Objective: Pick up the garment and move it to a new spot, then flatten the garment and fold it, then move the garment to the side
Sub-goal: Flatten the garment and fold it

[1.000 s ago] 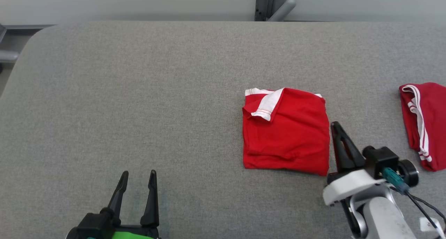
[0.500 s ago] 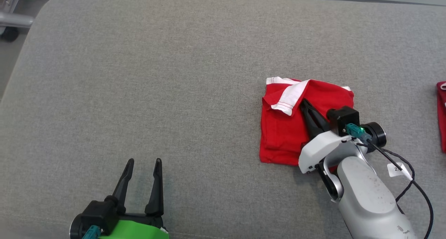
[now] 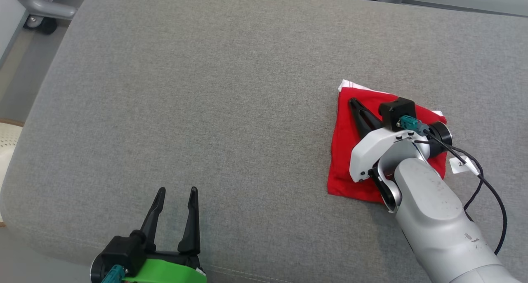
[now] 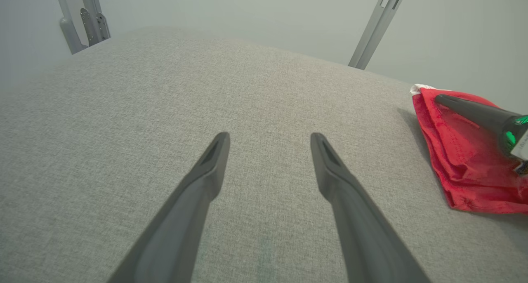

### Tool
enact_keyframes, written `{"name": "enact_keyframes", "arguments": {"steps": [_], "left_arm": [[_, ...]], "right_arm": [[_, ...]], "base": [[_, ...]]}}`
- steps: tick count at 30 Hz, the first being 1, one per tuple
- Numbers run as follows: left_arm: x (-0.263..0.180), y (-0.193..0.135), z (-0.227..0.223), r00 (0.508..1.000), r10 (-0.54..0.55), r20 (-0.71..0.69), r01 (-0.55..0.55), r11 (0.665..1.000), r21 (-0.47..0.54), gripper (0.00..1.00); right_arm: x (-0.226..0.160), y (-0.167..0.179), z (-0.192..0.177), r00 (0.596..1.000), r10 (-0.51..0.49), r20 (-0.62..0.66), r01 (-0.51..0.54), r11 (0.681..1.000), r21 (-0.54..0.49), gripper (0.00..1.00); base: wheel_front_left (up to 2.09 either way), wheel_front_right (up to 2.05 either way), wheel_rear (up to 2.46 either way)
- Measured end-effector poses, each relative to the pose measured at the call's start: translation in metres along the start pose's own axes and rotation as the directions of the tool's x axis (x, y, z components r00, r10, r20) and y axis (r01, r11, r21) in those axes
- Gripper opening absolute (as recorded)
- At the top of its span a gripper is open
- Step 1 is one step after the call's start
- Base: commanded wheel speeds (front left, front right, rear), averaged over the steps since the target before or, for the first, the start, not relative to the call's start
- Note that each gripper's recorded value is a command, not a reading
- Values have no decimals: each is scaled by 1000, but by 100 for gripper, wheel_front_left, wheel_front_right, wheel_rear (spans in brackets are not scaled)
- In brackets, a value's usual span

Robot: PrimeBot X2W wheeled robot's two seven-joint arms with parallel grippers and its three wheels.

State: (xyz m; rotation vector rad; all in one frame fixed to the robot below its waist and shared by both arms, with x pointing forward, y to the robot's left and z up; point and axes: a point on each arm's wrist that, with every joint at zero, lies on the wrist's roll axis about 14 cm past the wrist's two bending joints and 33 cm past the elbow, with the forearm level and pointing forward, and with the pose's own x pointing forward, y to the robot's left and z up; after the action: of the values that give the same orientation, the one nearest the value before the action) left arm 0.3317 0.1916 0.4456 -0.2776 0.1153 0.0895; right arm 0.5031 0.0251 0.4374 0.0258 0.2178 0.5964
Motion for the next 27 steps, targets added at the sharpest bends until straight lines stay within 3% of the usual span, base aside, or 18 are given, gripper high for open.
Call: {"name": "enact_keyframes", "arguments": {"steps": [8, 14, 15, 17, 23, 27], "left_arm": [[-6, 8, 6, 999, 39, 18, -39, 999, -6, 100], [-4, 11, 12, 998, 44, 41, -44, 999, -3, 100], [-3, 12, 13, 998, 45, 44, -45, 999, -2, 100], [-2, 12, 14, 998, 40, 46, -40, 999, 9, 100], [7, 7, 26, 996, 9, 87, -12, 999, 30, 100], [11, 5, 32, 995, -11, 104, 5, 998, 55, 100]], "right_arm": [[10, 20, 11, 998, 60, 28, -60, 998, -15, 0], [-6, 18, 34, 989, 51, 141, -49, 999, -16, 0], [-11, 14, 37, 987, 38, 159, -35, 999, -22, 9], [-24, 5, 41, 982, 7, 190, -1, 999, -33, 100], [-78, -28, 48, 957, -124, 262, 145, 987, -62, 100], [-127, -54, 50, 923, -243, 299, 274, 960, -65, 100]], "base": [[0, 0, 0], [0, 0, 0], [0, 0, 0], [0, 0, 0], [0, 0, 0], [0, 0, 0]]}}
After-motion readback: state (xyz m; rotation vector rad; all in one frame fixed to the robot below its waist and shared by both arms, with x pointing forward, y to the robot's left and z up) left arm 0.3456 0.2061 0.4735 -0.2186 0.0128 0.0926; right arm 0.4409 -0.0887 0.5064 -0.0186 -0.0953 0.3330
